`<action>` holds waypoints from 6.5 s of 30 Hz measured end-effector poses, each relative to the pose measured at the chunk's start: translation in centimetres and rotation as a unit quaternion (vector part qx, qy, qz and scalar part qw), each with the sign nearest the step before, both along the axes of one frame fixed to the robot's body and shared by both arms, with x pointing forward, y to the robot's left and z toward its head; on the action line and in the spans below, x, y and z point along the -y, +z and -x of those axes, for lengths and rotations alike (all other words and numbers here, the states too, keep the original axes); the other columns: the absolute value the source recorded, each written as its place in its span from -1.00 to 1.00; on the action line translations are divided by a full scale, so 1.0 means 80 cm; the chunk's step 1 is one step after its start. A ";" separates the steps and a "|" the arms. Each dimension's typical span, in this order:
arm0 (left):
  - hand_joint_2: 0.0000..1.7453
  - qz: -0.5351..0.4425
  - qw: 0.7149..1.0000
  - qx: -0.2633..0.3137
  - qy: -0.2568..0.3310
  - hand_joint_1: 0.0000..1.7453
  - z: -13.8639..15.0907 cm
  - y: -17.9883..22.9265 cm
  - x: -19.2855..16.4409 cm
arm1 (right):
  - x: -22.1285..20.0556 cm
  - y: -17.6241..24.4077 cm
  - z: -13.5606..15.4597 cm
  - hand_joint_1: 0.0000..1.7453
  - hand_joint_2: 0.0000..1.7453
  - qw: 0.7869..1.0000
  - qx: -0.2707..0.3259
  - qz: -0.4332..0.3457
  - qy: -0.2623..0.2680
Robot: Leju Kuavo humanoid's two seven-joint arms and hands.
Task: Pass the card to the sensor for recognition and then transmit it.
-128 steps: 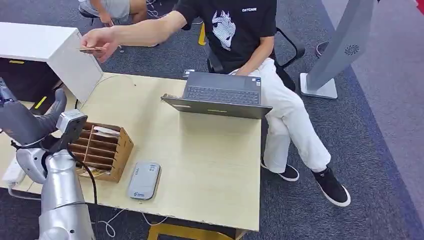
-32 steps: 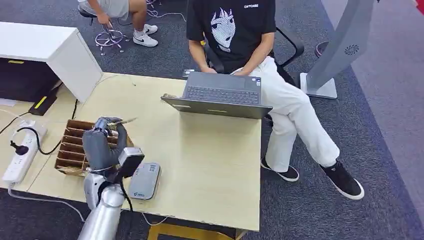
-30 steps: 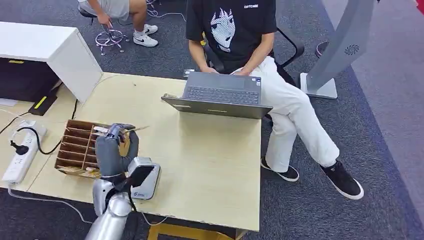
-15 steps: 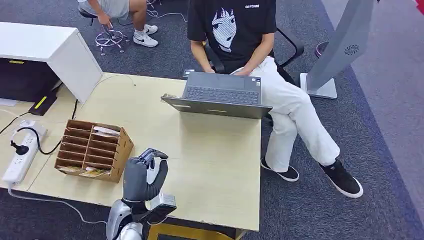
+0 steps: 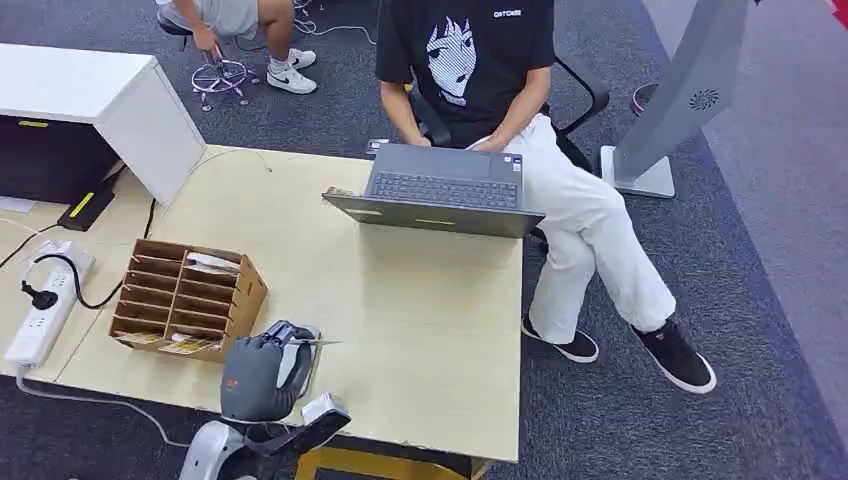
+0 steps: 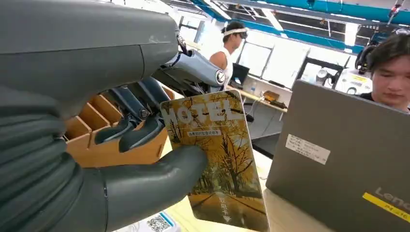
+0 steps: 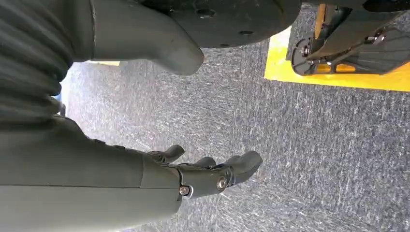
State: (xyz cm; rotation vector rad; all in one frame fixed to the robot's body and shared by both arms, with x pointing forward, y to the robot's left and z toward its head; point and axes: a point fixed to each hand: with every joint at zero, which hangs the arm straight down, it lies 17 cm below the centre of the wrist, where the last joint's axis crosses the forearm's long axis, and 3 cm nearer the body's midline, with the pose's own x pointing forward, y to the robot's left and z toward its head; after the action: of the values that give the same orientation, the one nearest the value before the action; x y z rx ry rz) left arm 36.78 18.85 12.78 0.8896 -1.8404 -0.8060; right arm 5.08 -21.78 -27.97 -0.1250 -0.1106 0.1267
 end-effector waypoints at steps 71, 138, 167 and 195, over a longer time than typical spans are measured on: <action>1.00 -0.101 0.963 0.203 0.147 1.00 -0.028 0.122 -0.132 | -0.001 0.000 0.006 -1.00 1.00 1.000 -0.009 0.007 0.028; 1.00 0.061 0.934 0.170 0.308 -1.00 -0.182 0.200 -0.370 | 0.005 0.000 -0.009 -1.00 1.00 0.996 0.006 0.010 0.087; 1.00 -0.048 0.979 -0.076 -0.183 -1.00 -0.171 0.488 -0.169 | 0.005 -0.001 0.000 -1.00 1.00 0.999 0.003 0.002 0.040; 1.00 -0.312 0.936 -0.079 -0.144 -1.00 -0.069 0.275 -0.199 | 0.001 0.000 -0.005 -1.00 1.00 0.999 0.002 0.000 0.042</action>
State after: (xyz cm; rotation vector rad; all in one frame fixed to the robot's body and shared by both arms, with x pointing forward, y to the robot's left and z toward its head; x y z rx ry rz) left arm 42.32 34.75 34.77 0.9085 -1.6054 -1.6583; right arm 5.46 -21.86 -27.95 -0.1211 -0.1196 0.2107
